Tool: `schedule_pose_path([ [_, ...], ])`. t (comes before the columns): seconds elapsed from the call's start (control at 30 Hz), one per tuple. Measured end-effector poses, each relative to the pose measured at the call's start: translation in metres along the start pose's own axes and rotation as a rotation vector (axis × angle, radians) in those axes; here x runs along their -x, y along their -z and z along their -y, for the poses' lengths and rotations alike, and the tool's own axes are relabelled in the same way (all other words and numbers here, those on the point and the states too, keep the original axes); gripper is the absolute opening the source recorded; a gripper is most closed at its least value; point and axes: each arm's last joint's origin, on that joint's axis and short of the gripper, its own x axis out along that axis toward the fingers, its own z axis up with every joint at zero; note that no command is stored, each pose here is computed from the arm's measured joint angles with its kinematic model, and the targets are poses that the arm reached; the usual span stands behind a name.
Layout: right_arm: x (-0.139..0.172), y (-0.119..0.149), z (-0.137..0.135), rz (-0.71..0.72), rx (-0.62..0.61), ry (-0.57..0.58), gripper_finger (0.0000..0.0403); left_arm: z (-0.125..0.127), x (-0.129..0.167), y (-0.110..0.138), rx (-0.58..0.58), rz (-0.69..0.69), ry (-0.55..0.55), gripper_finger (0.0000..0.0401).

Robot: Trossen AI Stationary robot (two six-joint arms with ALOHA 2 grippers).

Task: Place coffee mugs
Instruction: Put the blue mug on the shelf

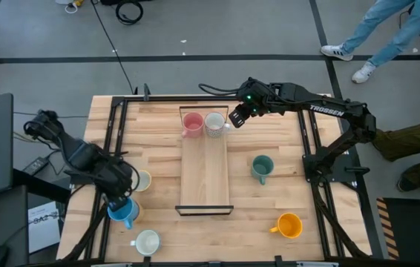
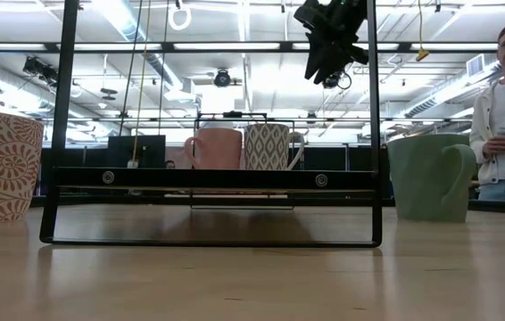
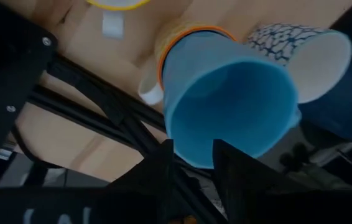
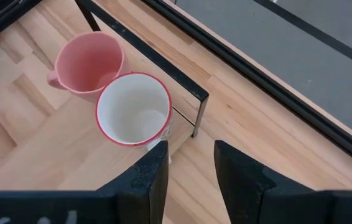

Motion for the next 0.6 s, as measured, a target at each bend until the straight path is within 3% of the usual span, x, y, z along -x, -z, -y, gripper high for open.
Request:
schedule_pose_path([
  [0.3, 0.000, 0.000, 0.000, -0.001, 0.013, -0.001, 0.0135, 0.013, -0.017, 0.000, -0.019, -0.006, -0.110, 0.0118],
  [0.6, 0.000, 0.000, 0.000, -0.002, 0.013, -0.003, 0.0135, 0.010, -0.020, 0.000, 0.024, -0.021, -0.183, 0.0118],
])
